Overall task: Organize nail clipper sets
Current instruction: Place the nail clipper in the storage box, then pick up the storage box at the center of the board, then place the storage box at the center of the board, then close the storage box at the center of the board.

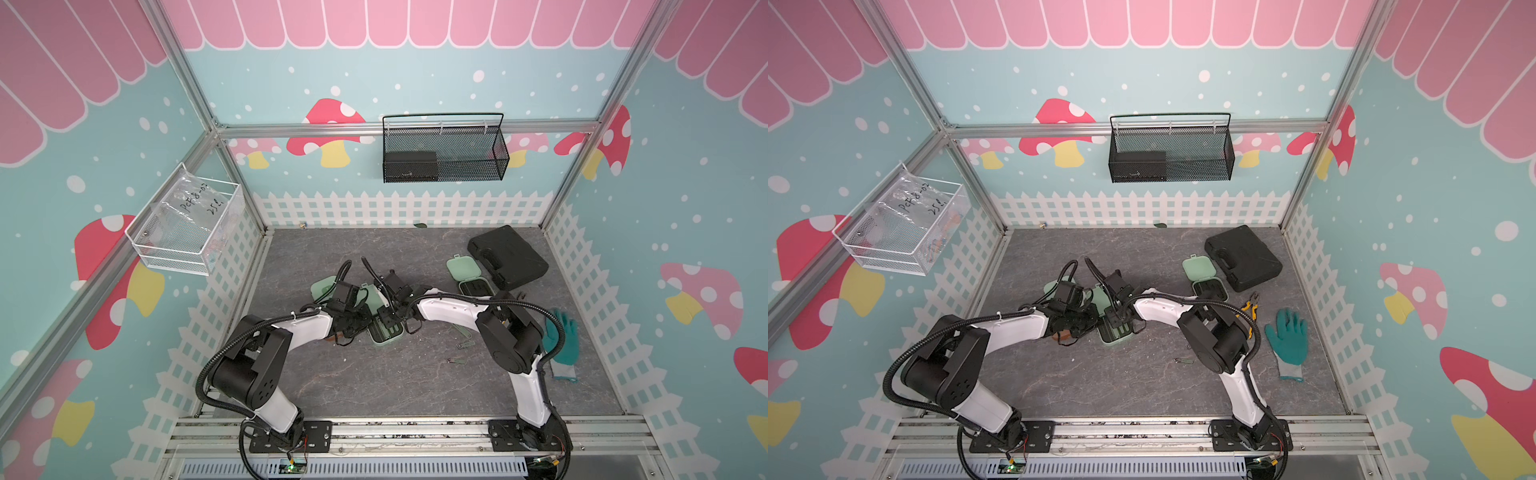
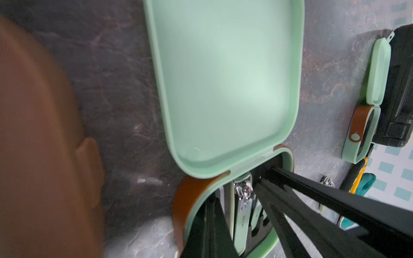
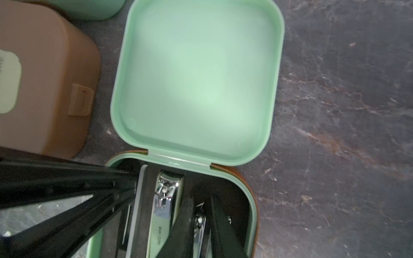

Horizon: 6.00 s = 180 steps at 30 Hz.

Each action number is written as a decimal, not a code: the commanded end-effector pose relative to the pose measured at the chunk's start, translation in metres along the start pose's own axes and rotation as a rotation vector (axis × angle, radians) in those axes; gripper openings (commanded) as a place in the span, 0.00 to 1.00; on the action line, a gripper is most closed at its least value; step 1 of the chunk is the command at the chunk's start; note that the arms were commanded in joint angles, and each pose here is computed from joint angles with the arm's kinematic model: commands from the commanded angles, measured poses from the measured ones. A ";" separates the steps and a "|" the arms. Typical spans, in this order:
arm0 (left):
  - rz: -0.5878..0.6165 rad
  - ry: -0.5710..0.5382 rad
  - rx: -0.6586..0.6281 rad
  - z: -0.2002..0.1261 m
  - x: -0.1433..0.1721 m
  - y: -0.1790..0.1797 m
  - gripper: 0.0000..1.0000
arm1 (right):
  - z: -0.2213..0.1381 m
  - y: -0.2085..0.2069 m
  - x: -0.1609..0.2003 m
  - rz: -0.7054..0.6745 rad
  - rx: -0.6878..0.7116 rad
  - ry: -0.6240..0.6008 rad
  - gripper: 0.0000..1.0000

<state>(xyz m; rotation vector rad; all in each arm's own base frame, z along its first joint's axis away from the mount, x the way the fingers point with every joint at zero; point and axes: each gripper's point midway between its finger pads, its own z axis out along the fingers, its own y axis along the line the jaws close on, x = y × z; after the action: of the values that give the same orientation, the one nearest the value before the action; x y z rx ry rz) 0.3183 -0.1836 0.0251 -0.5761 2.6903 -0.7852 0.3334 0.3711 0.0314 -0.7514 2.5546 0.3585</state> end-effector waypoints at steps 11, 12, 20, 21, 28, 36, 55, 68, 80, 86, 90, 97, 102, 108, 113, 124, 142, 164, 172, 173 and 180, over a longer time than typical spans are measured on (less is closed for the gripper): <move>-0.054 0.043 -0.144 0.012 0.014 0.041 0.00 | 0.011 -0.027 0.098 0.093 0.103 0.149 0.16; -0.053 0.043 -0.142 0.012 0.014 0.041 0.00 | 0.008 -0.025 0.091 0.086 0.095 0.133 0.16; -0.055 0.040 -0.134 0.011 0.013 0.038 0.00 | -0.033 0.006 -0.025 -0.008 0.026 -0.119 0.23; -0.054 0.039 -0.135 0.011 0.013 0.039 0.00 | -0.041 0.010 -0.039 -0.017 0.019 -0.150 0.24; -0.052 0.044 -0.123 0.012 0.014 0.035 0.00 | -0.064 0.006 -0.051 -0.009 0.047 -0.173 0.28; -0.047 0.039 -0.109 0.010 0.012 0.030 0.00 | -0.044 -0.012 0.023 0.037 0.082 0.047 0.37; -0.046 0.038 -0.104 0.009 0.011 0.028 0.00 | -0.023 -0.026 0.062 0.058 0.139 0.147 0.24; 0.049 -0.045 0.059 -0.029 -0.013 -0.031 0.43 | -0.018 -0.048 0.057 0.064 0.182 0.145 0.00; 0.052 -0.210 0.046 -0.106 -0.034 -0.018 0.93 | -0.118 -0.030 -0.013 -0.249 -0.306 -0.165 0.00; 0.010 -0.218 0.213 -0.097 -0.030 -0.029 0.98 | -0.117 -0.015 -0.004 -0.304 -0.402 -0.162 0.00; 0.000 -0.267 0.329 -0.106 -0.033 -0.044 1.00 | -0.111 -0.015 -0.002 -0.299 -0.401 -0.154 0.00; 0.028 -0.303 0.396 -0.112 -0.036 -0.053 1.00 | -0.117 -0.007 -0.004 -0.335 -0.443 -0.173 0.00; 0.081 -0.347 0.502 -0.119 -0.040 -0.069 0.99 | -0.104 -0.011 0.000 -0.411 -0.379 -0.128 0.00; 0.126 -0.354 0.567 -0.116 -0.039 -0.077 0.98 | -0.077 -0.024 -0.008 -0.513 -0.217 -0.094 0.00; 0.131 -0.324 0.588 -0.104 -0.034 -0.076 0.98 | -0.046 -0.021 -0.012 -0.593 -0.156 -0.057 0.00; 0.129 -0.245 0.702 -0.083 -0.019 -0.087 0.96 | -0.006 -0.029 0.000 -0.573 -0.106 0.011 0.04; 0.252 -0.125 0.697 -0.076 0.025 -0.123 0.96 | -0.146 -0.058 0.000 0.128 -0.007 -0.223 0.57; 0.204 -0.039 0.407 0.002 0.036 -0.066 0.90 | -0.068 -0.026 0.051 0.416 -0.284 -0.105 0.54; 0.269 -0.100 0.189 -0.018 0.024 -0.044 0.90 | -0.041 -0.031 0.050 0.360 -0.243 -0.062 0.36; 0.277 -0.105 0.136 -0.020 0.022 -0.037 0.90 | -0.038 -0.031 0.051 0.346 -0.237 -0.054 0.34; 0.318 -0.091 -0.091 -0.024 0.015 -0.007 0.91 | -0.019 -0.036 0.051 0.230 -0.203 -0.007 0.32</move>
<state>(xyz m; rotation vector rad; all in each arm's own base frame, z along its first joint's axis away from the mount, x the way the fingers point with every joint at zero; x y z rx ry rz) 0.3124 -0.2073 0.0690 -0.2115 2.5263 -0.7529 0.3109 0.3204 0.0407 -0.4383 2.5778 0.8025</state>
